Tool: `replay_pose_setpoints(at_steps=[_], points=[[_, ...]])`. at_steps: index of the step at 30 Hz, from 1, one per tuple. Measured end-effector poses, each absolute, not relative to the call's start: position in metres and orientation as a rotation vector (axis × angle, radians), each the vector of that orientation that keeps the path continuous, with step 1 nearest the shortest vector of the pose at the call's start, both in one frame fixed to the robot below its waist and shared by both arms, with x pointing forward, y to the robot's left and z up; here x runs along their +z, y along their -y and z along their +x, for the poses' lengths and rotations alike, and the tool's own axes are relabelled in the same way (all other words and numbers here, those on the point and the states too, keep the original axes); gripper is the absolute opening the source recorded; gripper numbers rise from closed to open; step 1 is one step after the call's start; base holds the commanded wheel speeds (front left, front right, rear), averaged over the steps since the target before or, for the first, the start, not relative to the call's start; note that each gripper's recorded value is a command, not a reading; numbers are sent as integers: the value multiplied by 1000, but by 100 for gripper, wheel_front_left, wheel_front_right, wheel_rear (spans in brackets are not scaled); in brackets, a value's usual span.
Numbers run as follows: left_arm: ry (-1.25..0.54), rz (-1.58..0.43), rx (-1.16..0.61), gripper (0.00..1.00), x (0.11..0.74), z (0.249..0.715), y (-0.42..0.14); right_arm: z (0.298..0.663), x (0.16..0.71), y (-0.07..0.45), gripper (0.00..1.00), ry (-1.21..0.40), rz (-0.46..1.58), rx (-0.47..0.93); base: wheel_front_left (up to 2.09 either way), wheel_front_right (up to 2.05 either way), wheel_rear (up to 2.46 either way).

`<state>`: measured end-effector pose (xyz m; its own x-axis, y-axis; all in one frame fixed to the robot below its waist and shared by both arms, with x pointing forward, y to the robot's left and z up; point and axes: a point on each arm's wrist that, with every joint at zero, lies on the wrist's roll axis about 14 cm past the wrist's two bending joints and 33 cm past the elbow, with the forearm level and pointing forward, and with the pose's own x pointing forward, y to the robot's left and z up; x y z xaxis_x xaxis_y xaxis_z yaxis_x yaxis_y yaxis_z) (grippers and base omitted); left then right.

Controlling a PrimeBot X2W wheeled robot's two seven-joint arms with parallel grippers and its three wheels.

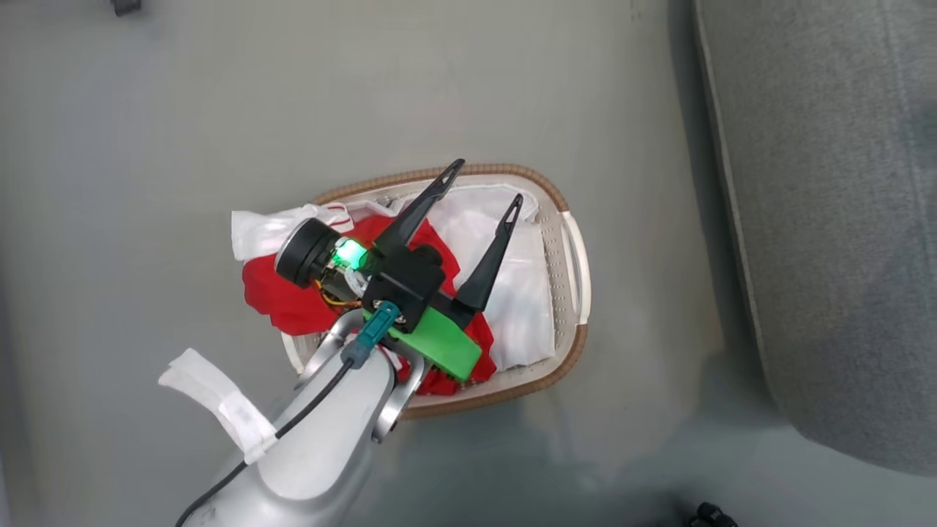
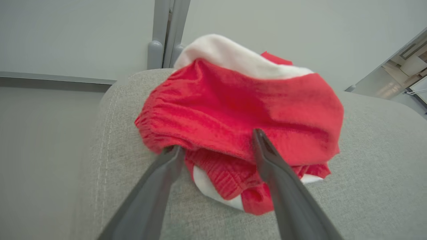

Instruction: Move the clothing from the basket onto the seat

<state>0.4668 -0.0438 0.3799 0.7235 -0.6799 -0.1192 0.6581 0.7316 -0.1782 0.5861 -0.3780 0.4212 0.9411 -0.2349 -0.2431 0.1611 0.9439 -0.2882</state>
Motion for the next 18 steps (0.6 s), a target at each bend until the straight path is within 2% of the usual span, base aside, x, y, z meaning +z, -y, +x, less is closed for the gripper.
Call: replay_pose_setpoints(at_steps=[7,18], points=[[-152,-126,-687,100,406,463,32,559,448,365,100,-240,-286,-161,0,0,0],[-104,-151,-481,100,448,448,-21,534,524,319,100,-42,-220,-81,0,0,0]])
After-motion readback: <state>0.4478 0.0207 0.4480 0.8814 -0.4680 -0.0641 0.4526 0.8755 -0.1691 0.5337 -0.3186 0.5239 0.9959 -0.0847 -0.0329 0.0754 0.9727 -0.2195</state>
